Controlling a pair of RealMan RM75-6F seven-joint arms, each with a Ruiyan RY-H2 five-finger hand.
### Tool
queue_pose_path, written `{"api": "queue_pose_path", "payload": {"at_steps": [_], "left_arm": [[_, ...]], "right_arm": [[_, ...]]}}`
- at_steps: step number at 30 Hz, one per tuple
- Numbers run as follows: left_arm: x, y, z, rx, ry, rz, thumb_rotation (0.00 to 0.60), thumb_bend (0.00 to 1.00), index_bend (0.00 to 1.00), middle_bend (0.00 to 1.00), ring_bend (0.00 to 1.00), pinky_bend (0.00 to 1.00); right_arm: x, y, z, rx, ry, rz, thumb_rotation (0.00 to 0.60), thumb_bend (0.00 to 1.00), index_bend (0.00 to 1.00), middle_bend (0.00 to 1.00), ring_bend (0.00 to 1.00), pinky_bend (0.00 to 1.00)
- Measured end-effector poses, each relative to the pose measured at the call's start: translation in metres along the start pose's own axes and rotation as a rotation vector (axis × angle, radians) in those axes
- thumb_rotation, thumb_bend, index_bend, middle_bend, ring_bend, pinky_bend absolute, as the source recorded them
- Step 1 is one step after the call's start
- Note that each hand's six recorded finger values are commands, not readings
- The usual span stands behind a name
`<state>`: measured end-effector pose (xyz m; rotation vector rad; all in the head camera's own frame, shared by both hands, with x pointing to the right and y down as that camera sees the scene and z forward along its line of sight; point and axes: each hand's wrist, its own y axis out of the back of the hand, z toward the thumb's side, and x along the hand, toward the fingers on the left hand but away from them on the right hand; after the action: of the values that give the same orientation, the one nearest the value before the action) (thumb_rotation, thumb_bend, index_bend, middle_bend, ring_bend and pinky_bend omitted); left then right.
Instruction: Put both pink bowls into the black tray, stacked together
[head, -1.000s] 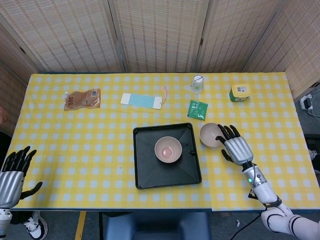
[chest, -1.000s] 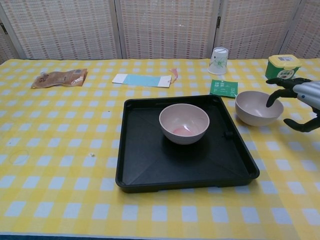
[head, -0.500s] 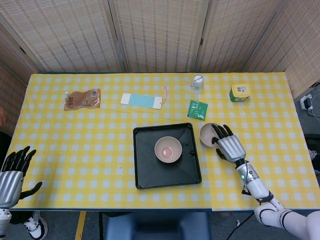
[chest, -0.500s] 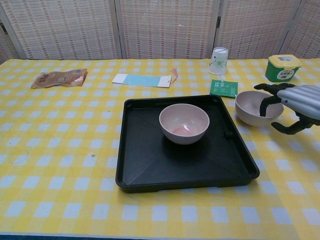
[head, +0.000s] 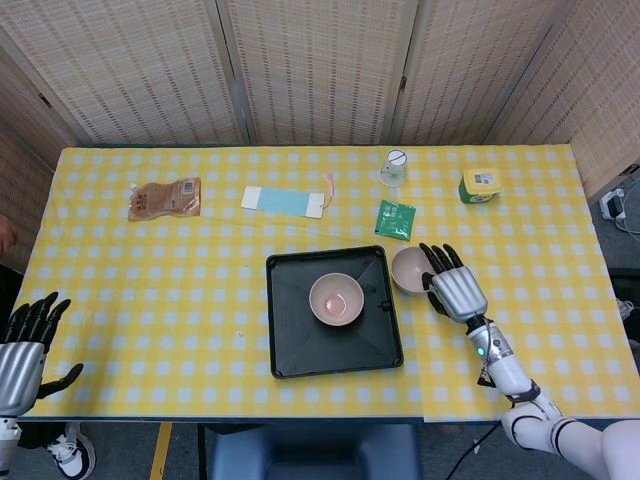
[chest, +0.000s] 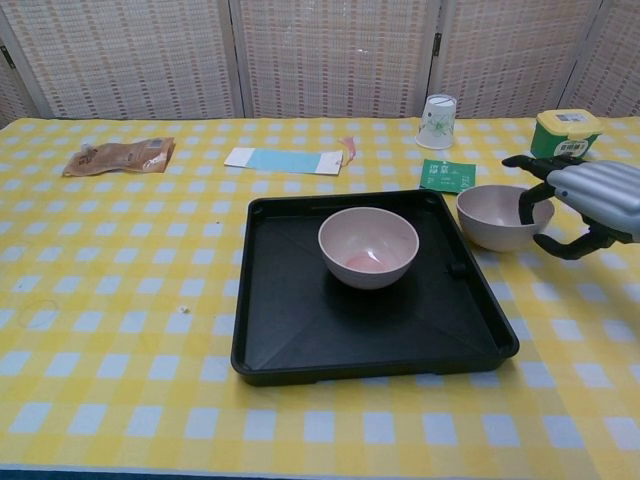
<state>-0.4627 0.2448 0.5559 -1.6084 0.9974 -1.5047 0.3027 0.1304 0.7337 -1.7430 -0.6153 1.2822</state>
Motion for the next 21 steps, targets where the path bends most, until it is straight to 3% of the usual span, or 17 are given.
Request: {"api": "queue_pose_path", "payload": {"at_steps": [14,21], "left_arm": [[0.000,-0.002,0.002,0.000,-0.007,-0.007,0.600,0.26,0.00,0.00,0.00,0.00],[-0.001,-0.001,0.002,-0.004,-0.009,-0.009,0.600,0.26,0.00,0.00,0.00,0.00]], "right_arm": [[0.020,0.055,0.049,-0.010,0.150,-0.182,0.600,0.50,0.64,0.00,0.00,0.00],[0.012,0.061,0.083,-0.025,0.226,-0.210,0.600,0.50,0.64,0.02,0.00,0.00]]}}
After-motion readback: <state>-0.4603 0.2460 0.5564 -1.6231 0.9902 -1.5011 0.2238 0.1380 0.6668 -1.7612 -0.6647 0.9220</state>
